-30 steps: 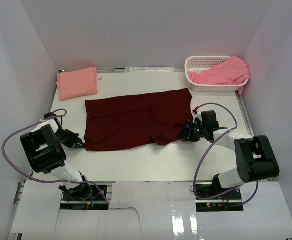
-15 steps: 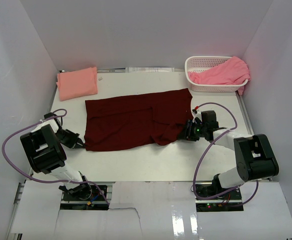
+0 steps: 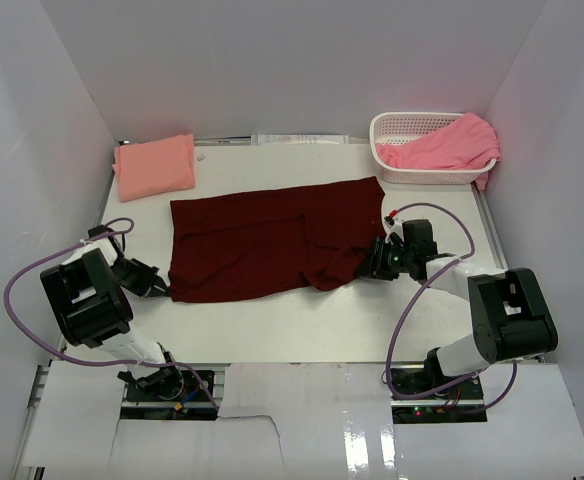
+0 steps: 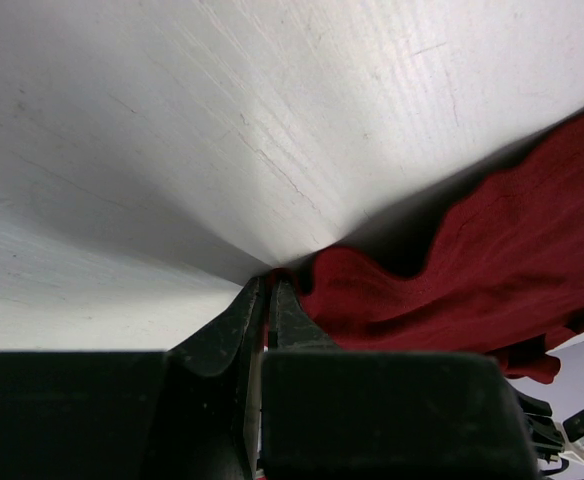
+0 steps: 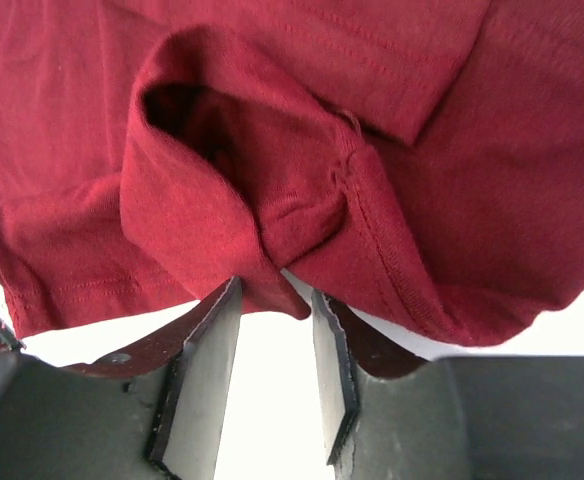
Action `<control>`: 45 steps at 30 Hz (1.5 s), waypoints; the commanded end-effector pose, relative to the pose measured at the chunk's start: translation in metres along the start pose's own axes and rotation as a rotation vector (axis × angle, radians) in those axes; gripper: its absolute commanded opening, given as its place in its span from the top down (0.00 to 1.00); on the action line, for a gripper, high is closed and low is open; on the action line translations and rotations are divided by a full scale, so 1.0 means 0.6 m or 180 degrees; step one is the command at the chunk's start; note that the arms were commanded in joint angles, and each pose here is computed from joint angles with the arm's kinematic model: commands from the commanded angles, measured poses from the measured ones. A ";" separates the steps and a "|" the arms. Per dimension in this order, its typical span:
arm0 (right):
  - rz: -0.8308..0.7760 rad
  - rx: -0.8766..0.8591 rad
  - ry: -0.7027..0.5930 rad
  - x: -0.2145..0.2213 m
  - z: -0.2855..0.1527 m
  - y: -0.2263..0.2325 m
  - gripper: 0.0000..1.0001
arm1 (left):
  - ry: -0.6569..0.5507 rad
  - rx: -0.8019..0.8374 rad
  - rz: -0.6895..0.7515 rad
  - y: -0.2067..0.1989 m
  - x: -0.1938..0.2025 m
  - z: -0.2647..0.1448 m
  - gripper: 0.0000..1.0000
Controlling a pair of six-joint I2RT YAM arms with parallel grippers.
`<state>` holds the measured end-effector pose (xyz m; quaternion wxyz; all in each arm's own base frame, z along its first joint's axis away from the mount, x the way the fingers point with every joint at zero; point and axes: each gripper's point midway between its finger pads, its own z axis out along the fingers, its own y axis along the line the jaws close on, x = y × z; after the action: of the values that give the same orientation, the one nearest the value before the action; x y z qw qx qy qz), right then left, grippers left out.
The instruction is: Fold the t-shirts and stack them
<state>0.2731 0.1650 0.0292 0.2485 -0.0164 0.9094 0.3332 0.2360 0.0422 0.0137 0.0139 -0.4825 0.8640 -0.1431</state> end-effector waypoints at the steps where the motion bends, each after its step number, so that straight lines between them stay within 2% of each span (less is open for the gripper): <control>1: -0.0207 0.0006 -0.0214 -0.046 -0.004 0.012 0.59 | -0.0174 -0.0095 0.0104 0.011 -0.016 0.018 1.00; 5: -0.0224 -0.0005 -0.0239 -0.054 -0.006 0.016 0.59 | -0.0170 -0.0097 0.0103 0.011 -0.016 0.018 1.00; 8: -0.0231 -0.0001 -0.0254 -0.057 -0.008 0.018 0.65 | -0.0174 -0.0095 0.0109 0.010 -0.017 0.018 1.00; 13: -0.0175 0.0000 -0.0192 -0.051 -0.004 0.014 0.87 | -0.0174 -0.0095 0.0109 0.010 -0.017 0.018 1.00; 15: -0.0142 -0.0022 -0.0166 -0.048 -0.004 0.016 0.92 | -0.0170 -0.0097 0.0108 0.011 -0.016 0.018 1.00; 18: -0.0095 -0.0024 -0.0139 -0.049 -0.008 0.020 0.92 | -0.0170 -0.0097 0.0108 0.011 -0.016 0.018 1.00; 24: 0.0209 -0.0003 0.0186 -0.024 -0.033 0.038 0.92 | -0.0167 -0.0093 0.0108 0.010 -0.016 0.019 1.00; 35: 0.0560 0.0091 0.0619 0.054 -0.120 0.071 0.92 | -0.0163 -0.0085 0.0098 0.010 -0.015 0.019 1.00; 45: 0.0651 -0.0073 0.0619 0.064 -0.171 0.109 0.92 | -0.0130 0.0021 0.0127 -0.001 -0.004 0.000 1.00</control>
<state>0.1880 0.1554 0.0972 0.1350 0.0351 0.9281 0.3451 0.2375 0.0399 0.0145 0.0159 -0.4803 0.8640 -0.1501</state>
